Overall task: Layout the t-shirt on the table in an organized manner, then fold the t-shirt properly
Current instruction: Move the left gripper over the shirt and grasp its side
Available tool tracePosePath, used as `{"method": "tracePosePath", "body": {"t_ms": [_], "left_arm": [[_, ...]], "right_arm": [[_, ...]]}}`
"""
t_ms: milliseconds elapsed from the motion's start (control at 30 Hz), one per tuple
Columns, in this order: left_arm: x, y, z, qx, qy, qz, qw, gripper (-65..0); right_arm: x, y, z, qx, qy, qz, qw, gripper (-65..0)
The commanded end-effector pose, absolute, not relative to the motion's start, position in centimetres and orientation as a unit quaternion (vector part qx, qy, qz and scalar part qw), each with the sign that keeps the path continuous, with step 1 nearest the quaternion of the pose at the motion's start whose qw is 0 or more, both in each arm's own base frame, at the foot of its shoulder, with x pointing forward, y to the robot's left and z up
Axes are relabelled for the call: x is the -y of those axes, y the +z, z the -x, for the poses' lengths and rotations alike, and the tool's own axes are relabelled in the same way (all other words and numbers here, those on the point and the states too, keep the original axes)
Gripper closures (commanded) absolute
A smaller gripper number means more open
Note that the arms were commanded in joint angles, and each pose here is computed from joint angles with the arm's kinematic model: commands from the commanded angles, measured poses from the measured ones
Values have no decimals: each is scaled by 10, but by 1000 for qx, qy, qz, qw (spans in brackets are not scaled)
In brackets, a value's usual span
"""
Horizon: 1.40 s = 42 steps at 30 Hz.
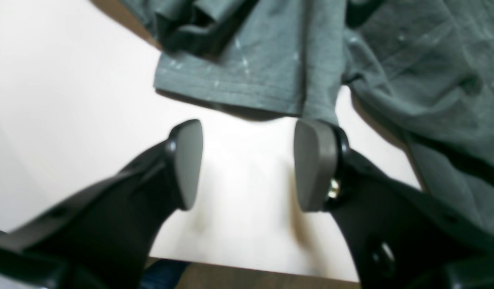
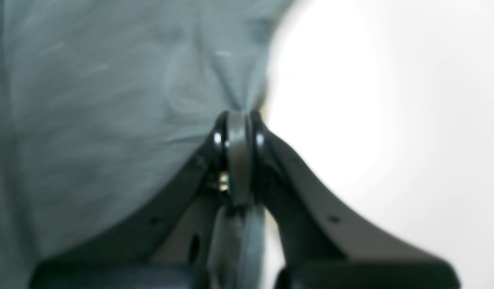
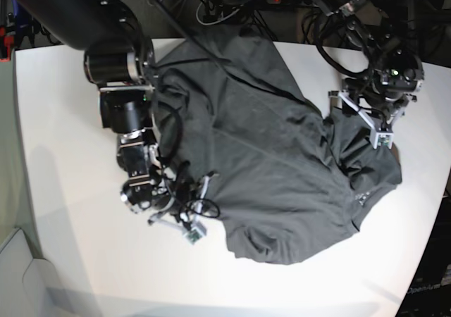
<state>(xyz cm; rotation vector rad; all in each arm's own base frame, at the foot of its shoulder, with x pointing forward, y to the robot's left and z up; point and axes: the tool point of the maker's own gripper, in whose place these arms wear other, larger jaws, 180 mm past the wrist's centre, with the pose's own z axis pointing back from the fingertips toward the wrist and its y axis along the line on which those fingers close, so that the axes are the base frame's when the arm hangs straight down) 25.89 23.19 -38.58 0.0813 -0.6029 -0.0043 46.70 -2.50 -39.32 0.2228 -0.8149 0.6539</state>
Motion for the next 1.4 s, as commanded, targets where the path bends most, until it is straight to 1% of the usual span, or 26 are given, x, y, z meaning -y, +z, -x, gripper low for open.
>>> {"method": "tracePosePath", "body": {"t_ms": [0, 167, 233, 300, 433, 533, 667, 833, 1000, 1200, 1367], "left_arm": [[-233, -376, -268, 316, -5, -42, 948, -352], [-229, -368, -278, 332, -8, -35, 943, -352], [-222, -363, -285, 350, -6, -14, 937, -351], [-204, -357, -295, 374, -11, 22, 927, -351], [-159, -342, -311, 413, -39, 102, 904, -351], [-122, -335, -316, 424, -38, 162, 890, -351], [-77, -343, -323, 414, 7, 251, 875, -351], [-44, -368, -321, 397, 60, 307, 863, -352], [-30, -380, -317, 393, 75, 318, 860, -352], [-40, -395, -311, 377, 118, 303, 867, -352], [-48, -390, -302, 381, 130, 292, 868, -352]], "right_arm": [[38, -356, -495, 439, 294, -89, 845, 0], [95, -340, -512, 470, 212, -53, 855, 0], [119, -337, -515, 477, 175, -41, 860, 0], [136, -338, -515, 477, 157, -32, 864, 0], [149, -340, -513, 474, 154, -22, 867, 0], [148, -346, -509, 468, 155, -22, 870, 0], [149, -351, -506, 464, 156, -22, 872, 0], [149, -355, -503, 454, 157, -21, 877, 0], [148, -355, -503, 448, 157, -21, 880, 0], [147, -355, -503, 448, 158, -21, 880, 0], [149, -355, -503, 448, 157, -20, 880, 0]]}}
